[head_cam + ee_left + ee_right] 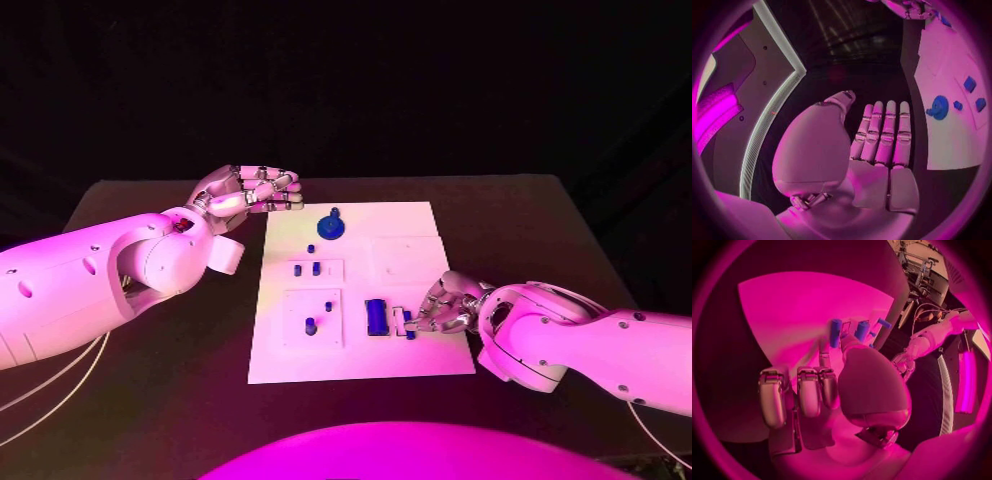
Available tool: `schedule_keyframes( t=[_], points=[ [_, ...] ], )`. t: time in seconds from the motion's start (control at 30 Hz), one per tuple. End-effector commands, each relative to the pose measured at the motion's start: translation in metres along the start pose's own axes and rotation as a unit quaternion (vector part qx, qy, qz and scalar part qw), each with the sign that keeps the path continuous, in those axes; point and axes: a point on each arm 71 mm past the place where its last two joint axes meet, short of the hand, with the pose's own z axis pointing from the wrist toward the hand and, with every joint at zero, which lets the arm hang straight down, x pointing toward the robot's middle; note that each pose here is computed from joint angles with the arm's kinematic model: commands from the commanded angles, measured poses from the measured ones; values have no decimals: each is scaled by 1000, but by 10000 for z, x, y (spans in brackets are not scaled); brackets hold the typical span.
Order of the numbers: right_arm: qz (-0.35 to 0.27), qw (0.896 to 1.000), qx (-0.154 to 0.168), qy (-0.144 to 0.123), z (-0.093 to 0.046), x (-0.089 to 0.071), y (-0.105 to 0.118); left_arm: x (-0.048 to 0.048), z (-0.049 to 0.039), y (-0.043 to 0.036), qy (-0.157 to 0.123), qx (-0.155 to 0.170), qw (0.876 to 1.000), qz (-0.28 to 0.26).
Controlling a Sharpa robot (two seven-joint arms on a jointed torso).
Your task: Assemble the parts on the task board
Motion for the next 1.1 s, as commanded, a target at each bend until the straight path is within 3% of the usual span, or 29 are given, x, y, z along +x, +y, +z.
schedule_keyframes(
  t=[0.03, 1.1],
  points=[
    [-15, 1000, -5, 7, 16, 33, 6, 18, 0, -5, 7, 2, 1000, -5],
    [-34, 999, 0, -9, 43, 8, -65, 1, -8, 0, 6, -2, 1000, -4]
  ],
)
